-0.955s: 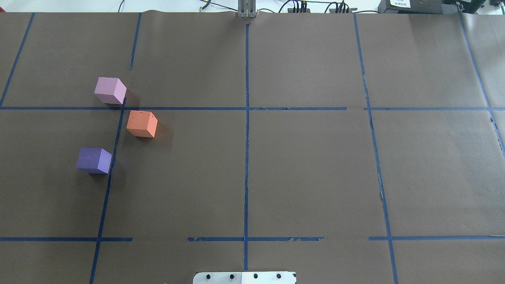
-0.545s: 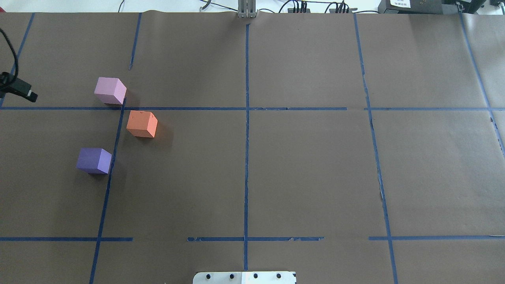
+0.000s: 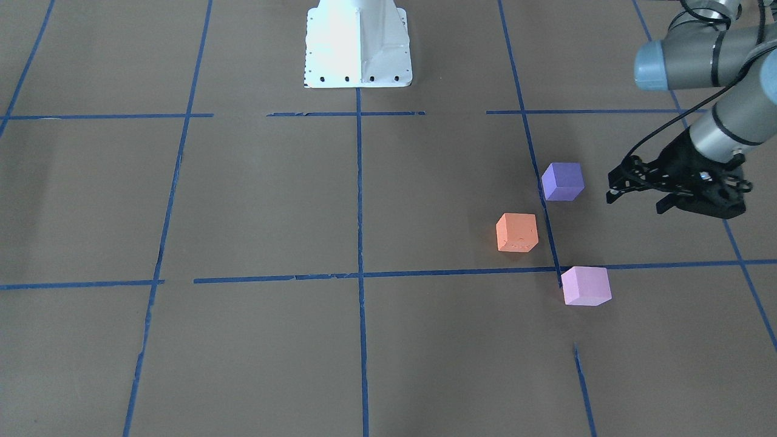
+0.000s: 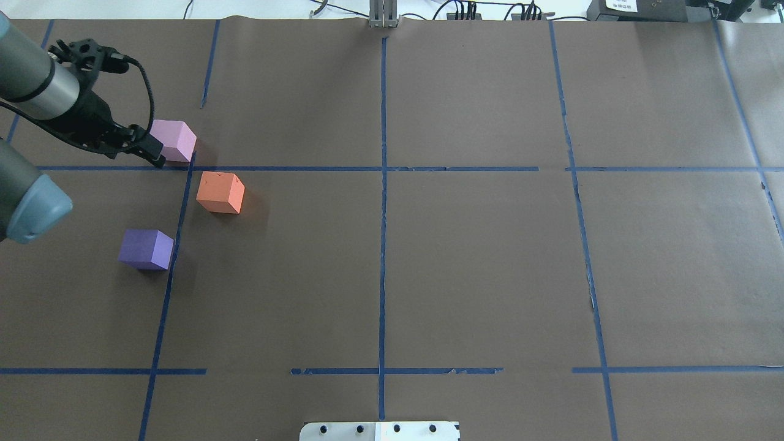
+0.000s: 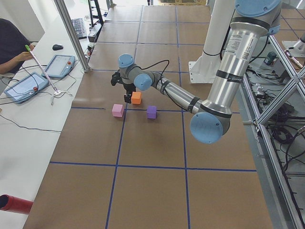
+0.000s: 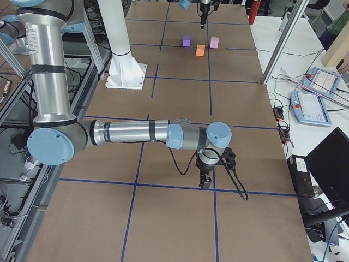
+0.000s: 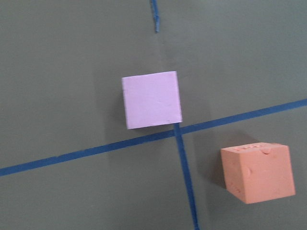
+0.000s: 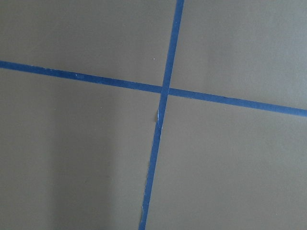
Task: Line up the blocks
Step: 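Move the left gripper in over the orange cube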
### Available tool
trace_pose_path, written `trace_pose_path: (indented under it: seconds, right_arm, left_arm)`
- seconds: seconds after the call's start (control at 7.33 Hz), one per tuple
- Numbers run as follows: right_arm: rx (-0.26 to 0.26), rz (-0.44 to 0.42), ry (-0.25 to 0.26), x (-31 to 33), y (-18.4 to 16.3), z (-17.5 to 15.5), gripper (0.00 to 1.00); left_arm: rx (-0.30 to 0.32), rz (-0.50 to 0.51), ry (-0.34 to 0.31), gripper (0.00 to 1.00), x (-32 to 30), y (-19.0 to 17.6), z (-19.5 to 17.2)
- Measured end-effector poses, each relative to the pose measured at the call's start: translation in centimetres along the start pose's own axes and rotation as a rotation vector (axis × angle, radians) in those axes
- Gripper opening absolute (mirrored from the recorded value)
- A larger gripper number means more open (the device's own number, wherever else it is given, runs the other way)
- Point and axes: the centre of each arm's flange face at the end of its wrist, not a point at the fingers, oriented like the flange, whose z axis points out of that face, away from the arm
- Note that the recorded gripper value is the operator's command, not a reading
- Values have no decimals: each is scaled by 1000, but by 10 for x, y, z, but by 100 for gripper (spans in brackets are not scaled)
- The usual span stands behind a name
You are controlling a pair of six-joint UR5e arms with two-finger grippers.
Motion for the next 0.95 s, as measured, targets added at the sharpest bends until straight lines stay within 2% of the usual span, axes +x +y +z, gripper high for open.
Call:
trace_pose_path:
  seconds: [0.55, 0.95]
  right_arm:
    - [0, 0, 0, 0, 0, 0, 100]
    - [0, 0, 0, 0, 0, 0, 100]
  left_arm:
    - [-54, -83, -10, 100, 53, -10, 46]
    - [-80, -142, -10, 99, 66, -22, 62]
